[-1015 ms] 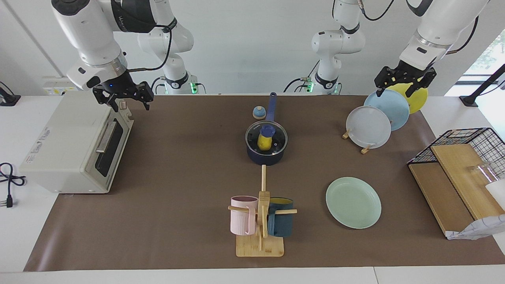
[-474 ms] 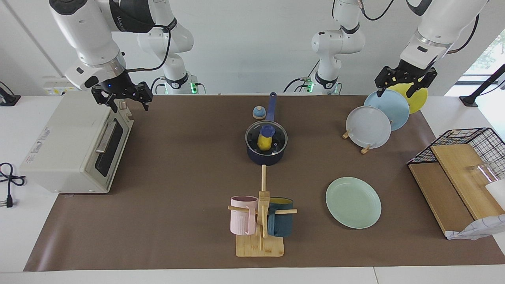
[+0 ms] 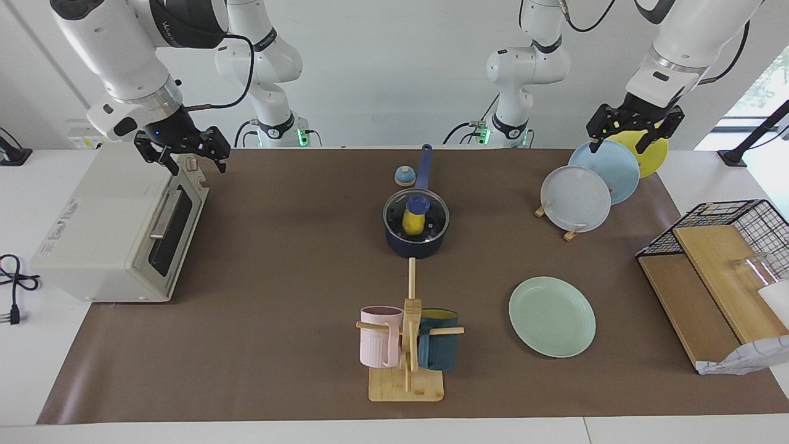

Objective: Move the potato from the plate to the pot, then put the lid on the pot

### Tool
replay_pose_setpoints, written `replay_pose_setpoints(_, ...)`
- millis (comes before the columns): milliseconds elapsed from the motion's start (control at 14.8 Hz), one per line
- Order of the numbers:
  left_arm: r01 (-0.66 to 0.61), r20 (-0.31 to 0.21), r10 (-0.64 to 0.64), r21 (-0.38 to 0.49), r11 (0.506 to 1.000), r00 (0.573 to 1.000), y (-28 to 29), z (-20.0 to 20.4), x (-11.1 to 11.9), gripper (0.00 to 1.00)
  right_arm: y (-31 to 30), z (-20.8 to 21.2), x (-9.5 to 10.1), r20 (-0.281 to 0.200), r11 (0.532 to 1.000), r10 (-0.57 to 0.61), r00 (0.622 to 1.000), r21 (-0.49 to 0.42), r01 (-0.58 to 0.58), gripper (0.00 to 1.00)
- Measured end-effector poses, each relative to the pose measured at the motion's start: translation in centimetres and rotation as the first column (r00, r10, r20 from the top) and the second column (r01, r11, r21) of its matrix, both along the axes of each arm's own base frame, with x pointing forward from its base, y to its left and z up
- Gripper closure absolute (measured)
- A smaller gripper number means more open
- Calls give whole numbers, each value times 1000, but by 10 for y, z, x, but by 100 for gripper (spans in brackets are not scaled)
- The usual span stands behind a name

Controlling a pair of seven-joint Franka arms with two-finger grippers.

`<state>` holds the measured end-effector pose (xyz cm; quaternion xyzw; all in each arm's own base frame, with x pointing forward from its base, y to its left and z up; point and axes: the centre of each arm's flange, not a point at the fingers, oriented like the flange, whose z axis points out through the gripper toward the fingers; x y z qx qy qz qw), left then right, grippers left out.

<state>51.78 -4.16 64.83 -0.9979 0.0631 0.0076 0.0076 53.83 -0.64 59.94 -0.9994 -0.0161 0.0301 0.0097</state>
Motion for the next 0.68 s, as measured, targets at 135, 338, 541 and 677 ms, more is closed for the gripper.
replay_pose_setpoints(135,0,1,0,0,1000,1000,0,0,0,0,1,0,0,0,1000,3,1000,0,-3,0)
replay_pose_setpoints(338,-1,1,1,0,1000,1000,1,0,0,0,1,0,0,0,1000,24,1000,-1,-24,0)
replay_pose_setpoints(541,-4,1,4,0,1000,1000,2,0,0,0,1,0,0,0,999,34,999,-3,-34,0)
replay_pose_setpoints(677,-14,1,14,0,1000,1000,7,0,1,0,1,0,0,-1,999,35,999,-3,-35,0)
